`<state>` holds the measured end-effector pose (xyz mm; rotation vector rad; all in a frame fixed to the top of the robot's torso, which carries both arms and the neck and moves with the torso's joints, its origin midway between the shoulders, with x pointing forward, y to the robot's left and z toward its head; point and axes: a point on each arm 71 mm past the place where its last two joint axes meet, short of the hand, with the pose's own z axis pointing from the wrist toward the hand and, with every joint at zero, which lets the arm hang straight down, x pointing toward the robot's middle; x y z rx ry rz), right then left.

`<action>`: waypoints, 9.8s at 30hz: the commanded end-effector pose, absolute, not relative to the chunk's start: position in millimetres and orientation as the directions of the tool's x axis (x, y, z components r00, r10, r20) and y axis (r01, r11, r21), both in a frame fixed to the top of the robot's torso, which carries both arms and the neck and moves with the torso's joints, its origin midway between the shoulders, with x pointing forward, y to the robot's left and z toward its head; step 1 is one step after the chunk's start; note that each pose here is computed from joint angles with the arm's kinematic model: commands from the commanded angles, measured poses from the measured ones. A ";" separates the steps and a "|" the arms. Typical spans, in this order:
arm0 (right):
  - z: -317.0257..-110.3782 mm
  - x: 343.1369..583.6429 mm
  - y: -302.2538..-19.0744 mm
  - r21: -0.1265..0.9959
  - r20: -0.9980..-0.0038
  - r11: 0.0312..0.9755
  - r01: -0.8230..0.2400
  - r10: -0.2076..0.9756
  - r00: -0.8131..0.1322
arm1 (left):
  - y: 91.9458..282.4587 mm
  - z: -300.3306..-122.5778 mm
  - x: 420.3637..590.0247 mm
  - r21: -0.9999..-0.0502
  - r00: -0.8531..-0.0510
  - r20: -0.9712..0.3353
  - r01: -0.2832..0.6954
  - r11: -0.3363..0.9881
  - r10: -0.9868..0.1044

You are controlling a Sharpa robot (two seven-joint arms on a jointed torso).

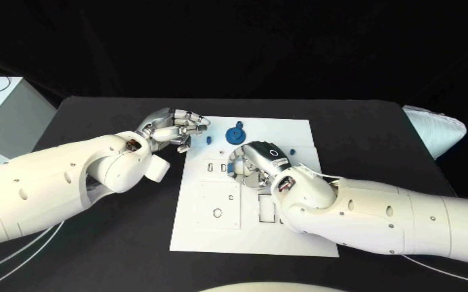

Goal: Assemble the parts on the task board

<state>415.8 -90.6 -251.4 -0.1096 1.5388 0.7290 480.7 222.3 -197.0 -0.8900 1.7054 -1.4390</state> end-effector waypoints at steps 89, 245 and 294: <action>-252.7 417.2 -88.7 0.350 -0.934 0.801 -0.486 0.336 -0.119 | 219.2 -200.3 478.9 -0.986 -0.544 -0.082 -0.075 0.146 -0.835; -180.1 516.6 -215.9 0.810 -0.587 0.570 -0.141 0.782 -0.210 | 122.7 -213.3 497.3 -0.420 -0.808 -0.558 0.078 0.904 -0.190; -185.5 514.4 -221.8 0.810 -0.586 0.574 -0.125 0.780 -0.219 | 136.6 -202.3 496.7 -0.468 -0.704 -0.642 0.045 0.883 -0.304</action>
